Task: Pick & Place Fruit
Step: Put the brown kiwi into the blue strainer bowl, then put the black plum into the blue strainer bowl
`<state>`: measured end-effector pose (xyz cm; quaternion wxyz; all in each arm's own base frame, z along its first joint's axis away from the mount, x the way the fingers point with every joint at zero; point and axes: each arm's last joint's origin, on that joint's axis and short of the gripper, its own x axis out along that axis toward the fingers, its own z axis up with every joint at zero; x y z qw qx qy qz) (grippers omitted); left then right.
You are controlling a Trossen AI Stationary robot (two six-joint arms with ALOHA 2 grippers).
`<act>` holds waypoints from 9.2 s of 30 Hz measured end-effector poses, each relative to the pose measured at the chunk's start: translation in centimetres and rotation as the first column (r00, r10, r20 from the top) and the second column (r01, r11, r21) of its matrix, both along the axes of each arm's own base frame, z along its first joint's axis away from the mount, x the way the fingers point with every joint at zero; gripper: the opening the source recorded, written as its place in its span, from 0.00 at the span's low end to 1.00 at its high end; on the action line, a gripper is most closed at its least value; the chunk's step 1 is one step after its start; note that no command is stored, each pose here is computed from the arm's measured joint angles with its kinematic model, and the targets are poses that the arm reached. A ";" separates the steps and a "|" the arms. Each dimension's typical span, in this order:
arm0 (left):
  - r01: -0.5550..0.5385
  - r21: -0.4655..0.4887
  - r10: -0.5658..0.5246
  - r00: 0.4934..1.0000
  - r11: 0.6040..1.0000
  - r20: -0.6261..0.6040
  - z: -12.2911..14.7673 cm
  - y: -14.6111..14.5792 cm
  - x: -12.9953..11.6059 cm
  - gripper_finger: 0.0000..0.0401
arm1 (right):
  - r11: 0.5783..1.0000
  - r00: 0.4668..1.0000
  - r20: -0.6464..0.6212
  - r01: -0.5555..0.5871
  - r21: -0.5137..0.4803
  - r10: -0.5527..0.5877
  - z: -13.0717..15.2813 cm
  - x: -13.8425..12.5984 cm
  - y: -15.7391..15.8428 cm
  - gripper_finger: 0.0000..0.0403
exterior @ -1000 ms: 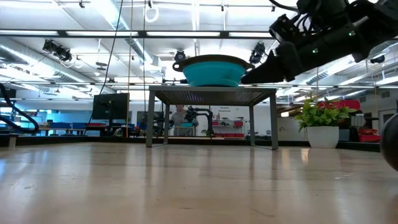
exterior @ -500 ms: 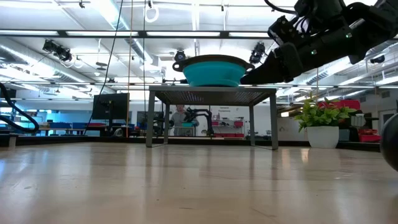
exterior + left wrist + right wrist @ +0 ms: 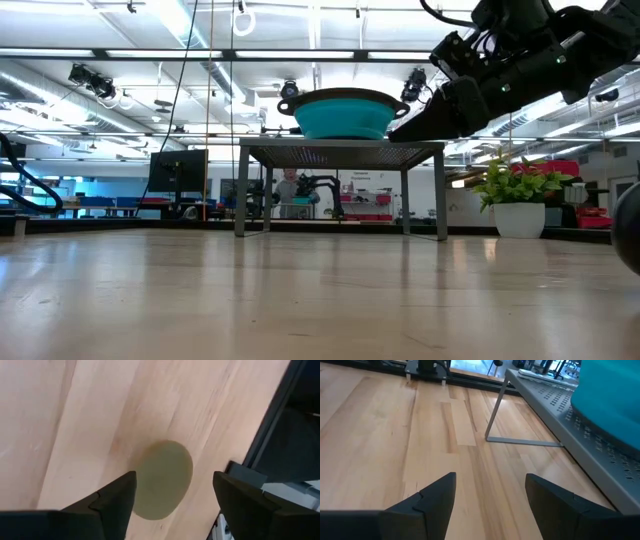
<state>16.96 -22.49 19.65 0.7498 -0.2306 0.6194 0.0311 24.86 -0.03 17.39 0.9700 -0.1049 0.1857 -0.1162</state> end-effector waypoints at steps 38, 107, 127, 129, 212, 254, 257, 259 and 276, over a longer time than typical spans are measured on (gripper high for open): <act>-0.002 0.019 0.004 0.997 1.000 -0.076 -1.9 -0.8 0.2 0.69 | 1.000 1.000 -0.002 -0.018 0.015 0.018 0.0 0.0 0.1 0.62; 0.094 0.176 -0.137 0.960 0.980 0.246 1.6 5.1 5.3 0.62 | 0.996 1.000 0.021 0.007 0.084 -0.009 0.0 0.0 0.0 0.62; -0.408 0.693 -0.347 0.647 0.594 0.679 10.6 17.7 12.1 0.62 | 0.989 0.987 0.117 0.097 0.115 -0.110 0.7 0.2 -0.2 0.62; -0.422 0.710 -0.362 0.646 0.564 0.672 10.9 19.1 12.4 0.62 | 0.986 0.983 0.119 0.128 0.107 -0.141 0.8 0.2 -0.3 0.62; -0.706 0.513 -0.155 0.509 0.488 0.847 8.4 35.4 15.1 0.64 | 0.977 0.924 0.328 0.214 -0.008 -0.199 3.1 0.2 -4.0 0.62; -0.589 0.365 -0.171 0.360 0.721 0.917 8.8 33.1 16.1 0.85 | 0.984 0.912 0.407 -0.119 0.134 0.055 3.6 0.5 -3.1 0.62; -0.572 0.399 -0.206 0.372 0.717 0.905 8.8 32.6 16.2 0.85 | 0.964 0.925 0.370 -0.175 0.201 0.090 3.1 0.6 -2.5 0.62; -0.558 0.428 -0.237 0.383 0.711 0.893 8.7 32.3 16.3 0.85 | 0.960 0.935 0.341 -0.178 0.218 0.096 2.8 0.6 -2.1 0.62; -0.454 0.430 -0.268 0.379 0.781 0.886 8.8 29.8 16.7 0.85 | 0.927 0.933 0.331 -0.240 0.288 0.139 2.6 0.7 0.1 0.62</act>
